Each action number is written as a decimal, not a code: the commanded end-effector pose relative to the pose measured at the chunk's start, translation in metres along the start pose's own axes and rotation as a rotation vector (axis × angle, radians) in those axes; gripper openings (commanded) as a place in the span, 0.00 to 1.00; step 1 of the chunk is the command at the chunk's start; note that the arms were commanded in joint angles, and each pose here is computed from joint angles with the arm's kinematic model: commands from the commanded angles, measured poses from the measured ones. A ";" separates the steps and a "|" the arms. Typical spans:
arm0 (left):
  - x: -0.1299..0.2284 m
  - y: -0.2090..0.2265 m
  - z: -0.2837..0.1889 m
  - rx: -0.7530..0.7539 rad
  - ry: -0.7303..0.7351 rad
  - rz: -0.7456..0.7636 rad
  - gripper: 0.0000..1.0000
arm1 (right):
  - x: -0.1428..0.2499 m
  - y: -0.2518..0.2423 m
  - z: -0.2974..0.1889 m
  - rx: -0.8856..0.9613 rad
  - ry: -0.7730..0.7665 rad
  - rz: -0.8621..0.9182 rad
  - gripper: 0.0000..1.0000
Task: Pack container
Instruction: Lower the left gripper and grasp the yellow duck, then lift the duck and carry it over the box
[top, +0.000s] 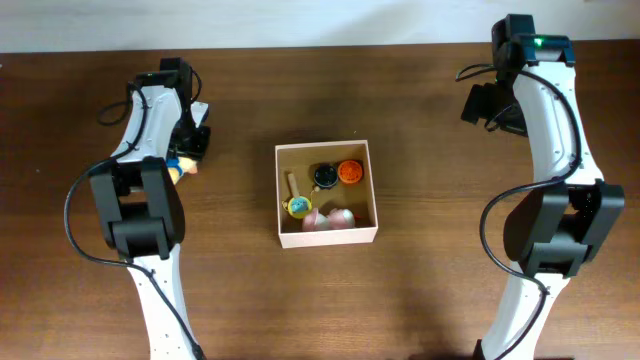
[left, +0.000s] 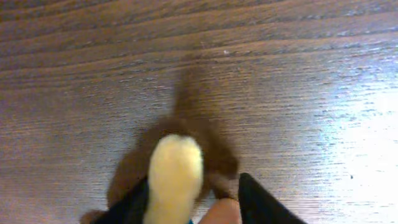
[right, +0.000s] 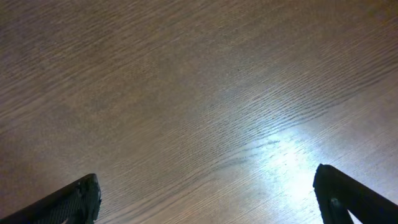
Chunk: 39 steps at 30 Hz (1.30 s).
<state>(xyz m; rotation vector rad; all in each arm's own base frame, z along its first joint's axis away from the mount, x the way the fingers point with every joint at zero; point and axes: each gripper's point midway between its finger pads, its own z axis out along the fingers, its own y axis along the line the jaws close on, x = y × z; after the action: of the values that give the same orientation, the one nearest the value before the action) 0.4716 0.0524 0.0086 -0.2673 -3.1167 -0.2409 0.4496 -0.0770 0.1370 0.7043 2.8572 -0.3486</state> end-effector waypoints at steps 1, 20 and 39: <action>0.003 -0.002 0.004 0.011 0.016 0.011 0.32 | -0.001 -0.001 -0.002 0.000 -0.005 0.014 0.99; -0.019 -0.014 -0.057 -0.003 -0.055 0.053 0.02 | -0.001 -0.001 -0.002 0.000 -0.005 0.014 0.99; -0.023 -0.125 -0.160 -0.006 -0.156 0.301 0.02 | -0.001 -0.001 -0.002 -0.001 -0.005 0.014 0.99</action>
<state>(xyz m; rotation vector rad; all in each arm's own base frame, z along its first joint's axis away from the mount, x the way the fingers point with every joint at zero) 0.4767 -0.0601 0.1418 -0.6491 -3.1751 -0.2528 0.4496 -0.0770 0.1370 0.7054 2.8568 -0.3485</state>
